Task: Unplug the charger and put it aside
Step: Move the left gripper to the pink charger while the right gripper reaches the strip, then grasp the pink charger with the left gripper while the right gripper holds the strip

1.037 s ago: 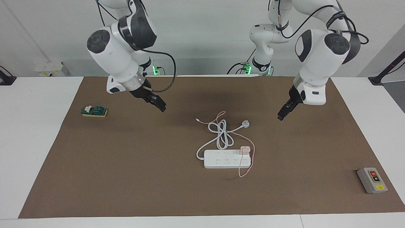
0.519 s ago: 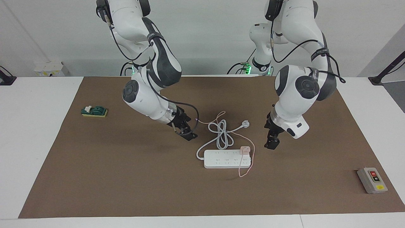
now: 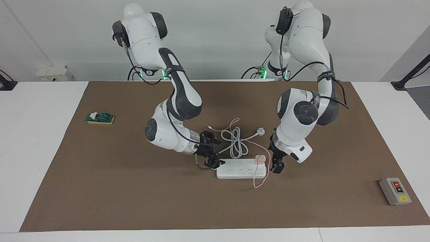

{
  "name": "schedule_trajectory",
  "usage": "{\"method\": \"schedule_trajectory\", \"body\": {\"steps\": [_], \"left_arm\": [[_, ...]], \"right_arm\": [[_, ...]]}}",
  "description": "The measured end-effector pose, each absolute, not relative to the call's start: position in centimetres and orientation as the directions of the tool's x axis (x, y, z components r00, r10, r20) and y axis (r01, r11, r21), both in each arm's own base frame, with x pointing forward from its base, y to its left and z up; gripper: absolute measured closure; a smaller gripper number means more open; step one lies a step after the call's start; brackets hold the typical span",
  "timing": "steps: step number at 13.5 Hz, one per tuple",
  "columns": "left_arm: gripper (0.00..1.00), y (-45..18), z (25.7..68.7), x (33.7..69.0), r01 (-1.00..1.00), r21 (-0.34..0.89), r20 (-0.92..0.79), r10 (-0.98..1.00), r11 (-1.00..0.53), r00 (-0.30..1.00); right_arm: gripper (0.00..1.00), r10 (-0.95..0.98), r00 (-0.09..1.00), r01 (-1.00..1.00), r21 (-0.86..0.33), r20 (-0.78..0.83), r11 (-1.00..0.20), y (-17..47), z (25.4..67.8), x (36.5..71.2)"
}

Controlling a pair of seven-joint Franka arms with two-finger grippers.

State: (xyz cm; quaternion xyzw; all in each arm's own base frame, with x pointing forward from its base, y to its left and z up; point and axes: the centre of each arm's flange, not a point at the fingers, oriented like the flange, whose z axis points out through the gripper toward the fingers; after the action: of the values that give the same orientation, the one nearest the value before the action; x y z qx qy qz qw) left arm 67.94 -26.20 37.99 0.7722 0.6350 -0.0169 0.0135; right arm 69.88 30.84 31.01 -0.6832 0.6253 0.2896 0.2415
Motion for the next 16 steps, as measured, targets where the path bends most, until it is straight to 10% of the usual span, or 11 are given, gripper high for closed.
{"method": "schedule_trajectory", "body": {"steps": [12, 16], "left_arm": [[0.04, -27.2, 33.6, 65.5, 0.982, 0.04, -0.02, 0.982, -0.186, 0.186], [0.38, -27.9, 33.5, 65.1, 0.98, 0.038, -0.02, 0.981, -0.195, 0.195]], "right_arm": [[0.0, -0.701, 0.144, -0.986, -0.039, -0.698, -0.164, 32.3, 25.7, 71.6], [0.0, -0.698, 0.178, -0.981, -0.069, -0.694, -0.182, 32.4, 24.9, 71.8]]}}
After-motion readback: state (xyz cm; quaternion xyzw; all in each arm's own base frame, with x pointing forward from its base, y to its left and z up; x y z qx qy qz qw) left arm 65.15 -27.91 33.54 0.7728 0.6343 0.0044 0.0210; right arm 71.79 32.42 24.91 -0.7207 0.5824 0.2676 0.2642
